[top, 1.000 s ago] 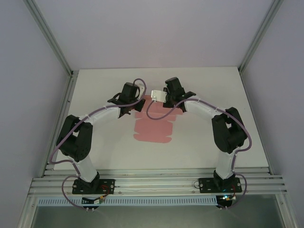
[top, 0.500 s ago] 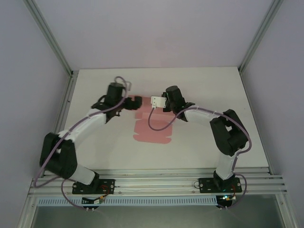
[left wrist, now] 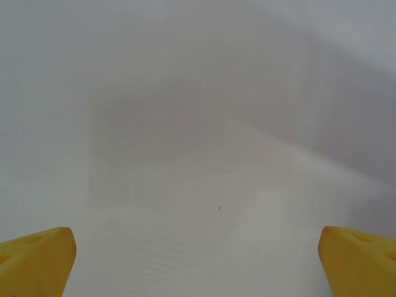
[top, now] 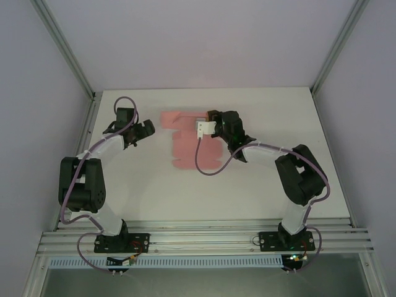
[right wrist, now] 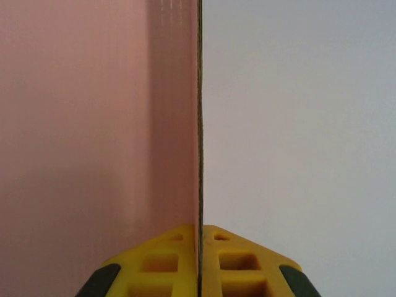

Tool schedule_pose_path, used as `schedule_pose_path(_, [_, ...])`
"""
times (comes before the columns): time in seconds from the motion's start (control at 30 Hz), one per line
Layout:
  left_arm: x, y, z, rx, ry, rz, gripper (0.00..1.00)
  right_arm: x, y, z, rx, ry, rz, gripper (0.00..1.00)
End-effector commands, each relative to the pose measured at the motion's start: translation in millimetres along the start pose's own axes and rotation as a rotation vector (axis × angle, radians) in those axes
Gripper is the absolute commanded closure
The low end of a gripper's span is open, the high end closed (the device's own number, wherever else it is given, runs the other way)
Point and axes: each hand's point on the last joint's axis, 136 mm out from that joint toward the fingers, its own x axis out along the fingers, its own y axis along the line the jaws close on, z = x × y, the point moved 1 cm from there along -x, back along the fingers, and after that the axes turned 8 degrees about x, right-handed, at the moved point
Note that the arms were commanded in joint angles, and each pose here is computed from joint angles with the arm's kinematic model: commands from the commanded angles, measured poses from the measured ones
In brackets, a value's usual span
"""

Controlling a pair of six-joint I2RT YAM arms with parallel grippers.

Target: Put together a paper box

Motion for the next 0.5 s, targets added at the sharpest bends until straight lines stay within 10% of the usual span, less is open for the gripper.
schedule_pose_path(0.0, [-8,-10,26,-0.011,-0.057,-0.044,0.0,10,-8,5,-0.048,-0.033,-0.07,1.0])
schedule_pose_path(0.47, [-3,9,5,-0.016,-0.013,0.047,0.0,4,73,-9,-0.137,0.057,-0.052,1.0])
